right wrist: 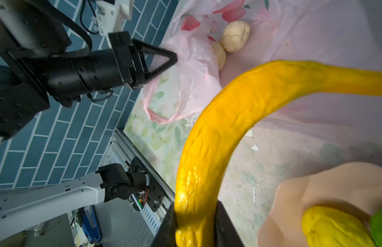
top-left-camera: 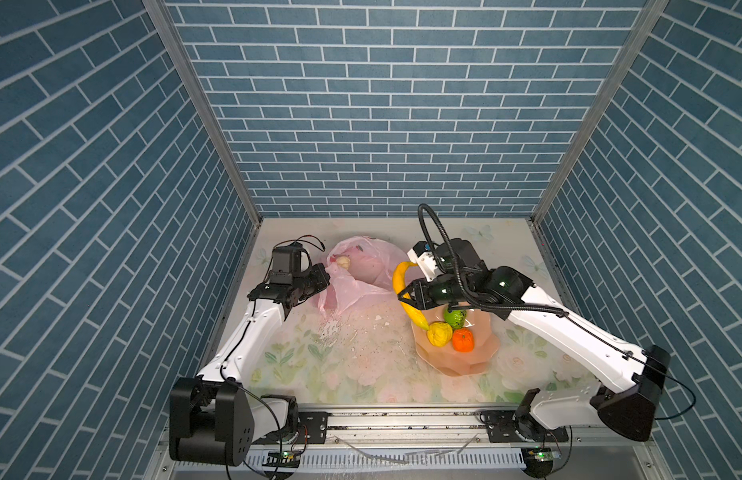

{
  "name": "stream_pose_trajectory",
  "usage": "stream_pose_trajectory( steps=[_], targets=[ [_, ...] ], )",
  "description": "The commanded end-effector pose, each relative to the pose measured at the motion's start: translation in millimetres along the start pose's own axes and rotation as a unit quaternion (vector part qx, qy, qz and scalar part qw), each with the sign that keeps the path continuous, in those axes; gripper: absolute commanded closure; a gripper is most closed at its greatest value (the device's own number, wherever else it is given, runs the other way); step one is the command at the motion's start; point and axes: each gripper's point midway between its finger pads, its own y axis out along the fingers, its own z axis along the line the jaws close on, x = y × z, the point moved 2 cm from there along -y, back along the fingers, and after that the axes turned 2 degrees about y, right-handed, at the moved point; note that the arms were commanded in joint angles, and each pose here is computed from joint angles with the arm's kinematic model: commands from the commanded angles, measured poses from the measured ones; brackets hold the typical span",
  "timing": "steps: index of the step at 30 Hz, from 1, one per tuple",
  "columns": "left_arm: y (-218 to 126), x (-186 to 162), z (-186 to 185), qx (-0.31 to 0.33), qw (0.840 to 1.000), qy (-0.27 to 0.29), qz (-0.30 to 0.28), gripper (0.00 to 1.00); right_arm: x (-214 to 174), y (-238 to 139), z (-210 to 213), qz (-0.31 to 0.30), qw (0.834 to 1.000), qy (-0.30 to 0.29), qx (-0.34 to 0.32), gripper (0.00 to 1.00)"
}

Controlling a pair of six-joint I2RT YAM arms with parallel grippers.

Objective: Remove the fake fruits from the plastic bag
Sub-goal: 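Carry the yellow banana over the peach bowl and lower it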

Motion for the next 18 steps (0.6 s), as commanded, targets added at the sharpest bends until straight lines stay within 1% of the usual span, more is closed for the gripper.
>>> stream_pose_trajectory(
  steps=[1, 8, 14, 18],
  targets=[
    [-8, 10, -7, -0.002, 1.0, 0.018, -0.01, 1.0, -35, 0, -37, 0.033, 0.996, -0.04, -0.07, 0.9],
    [-17, 8, -10, 0.0, 1.0, 0.027, -0.002, 1.0, -79, 9, -73, 0.08, 0.987, -0.09, -0.107, 0.9],
    [-24, 2, -8, 0.009, 0.999, 0.03, 0.01, 1.0, -102, 20, -90, 0.109, 0.981, -0.114, -0.11, 0.9],
    [-28, 0, -5, 0.016, 0.999, 0.03, 0.006, 1.0, -114, 24, -99, 0.127, 0.978, -0.122, -0.115, 0.9]
  ],
)
